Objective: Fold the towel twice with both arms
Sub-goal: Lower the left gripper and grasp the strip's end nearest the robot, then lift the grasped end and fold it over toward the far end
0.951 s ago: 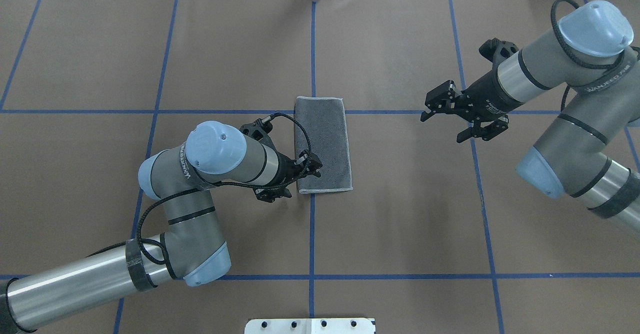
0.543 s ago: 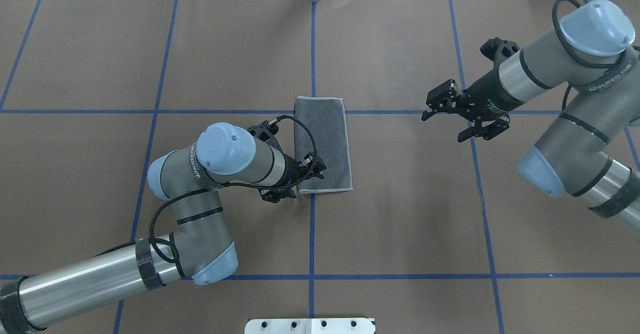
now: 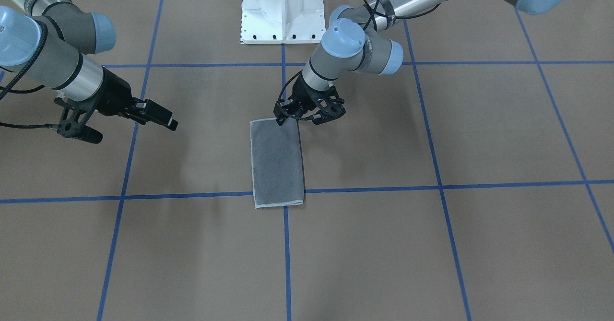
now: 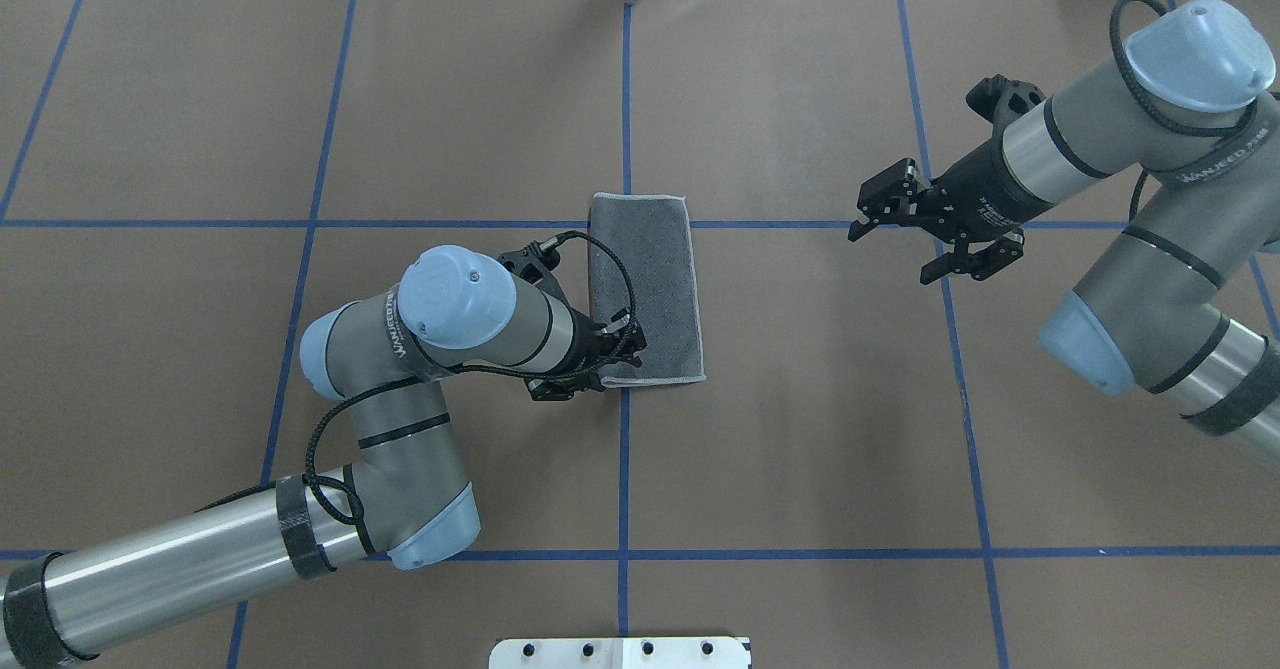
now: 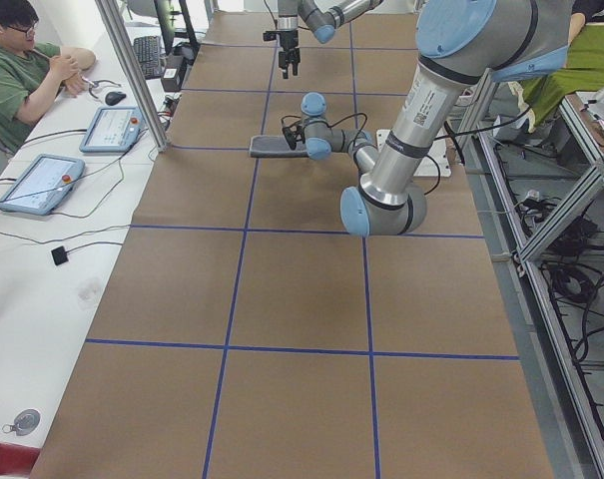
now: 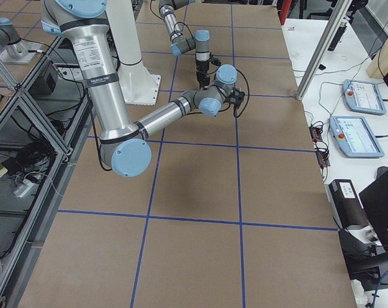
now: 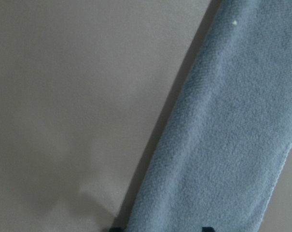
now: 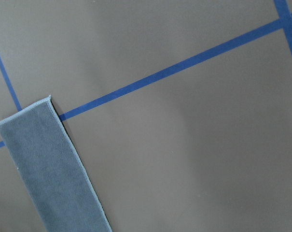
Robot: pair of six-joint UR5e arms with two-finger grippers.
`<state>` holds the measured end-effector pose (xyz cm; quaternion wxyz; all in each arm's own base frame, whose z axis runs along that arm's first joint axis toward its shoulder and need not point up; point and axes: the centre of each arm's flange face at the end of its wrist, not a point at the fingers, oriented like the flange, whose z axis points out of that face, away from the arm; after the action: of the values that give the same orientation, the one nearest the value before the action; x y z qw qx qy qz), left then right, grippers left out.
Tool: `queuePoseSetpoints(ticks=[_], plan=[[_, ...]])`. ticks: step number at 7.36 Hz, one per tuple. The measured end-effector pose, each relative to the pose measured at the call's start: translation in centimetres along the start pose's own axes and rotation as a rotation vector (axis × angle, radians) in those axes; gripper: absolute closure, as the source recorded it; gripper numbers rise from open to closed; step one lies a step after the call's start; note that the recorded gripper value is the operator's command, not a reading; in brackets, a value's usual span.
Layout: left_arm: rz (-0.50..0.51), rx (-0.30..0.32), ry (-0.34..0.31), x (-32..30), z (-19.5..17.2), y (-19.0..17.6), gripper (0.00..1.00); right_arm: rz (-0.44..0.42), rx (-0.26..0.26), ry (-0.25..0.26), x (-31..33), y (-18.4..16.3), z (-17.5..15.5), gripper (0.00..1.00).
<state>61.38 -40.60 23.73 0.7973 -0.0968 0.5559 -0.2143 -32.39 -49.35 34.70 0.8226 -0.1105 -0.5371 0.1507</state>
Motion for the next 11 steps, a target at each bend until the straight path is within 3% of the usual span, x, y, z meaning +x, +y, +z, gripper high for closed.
queuePoseSetpoints(ticks=[2,7,11], plan=[[0.0,0.0,0.0,0.0,0.0,0.0,1.0,0.004,-0.001,0.003,0.3,0.0,0.0,0.0],[-0.003,0.006,0.057,3.8,-2.1,-0.2,1.0,0.017,0.005,0.011,1.6,-0.5,-0.2,0.0],[-0.037,0.079,0.096,9.4,-3.7,-5.4,1.0,0.01,0.005,0.0,1.2,-0.1,-0.8,0.0]])
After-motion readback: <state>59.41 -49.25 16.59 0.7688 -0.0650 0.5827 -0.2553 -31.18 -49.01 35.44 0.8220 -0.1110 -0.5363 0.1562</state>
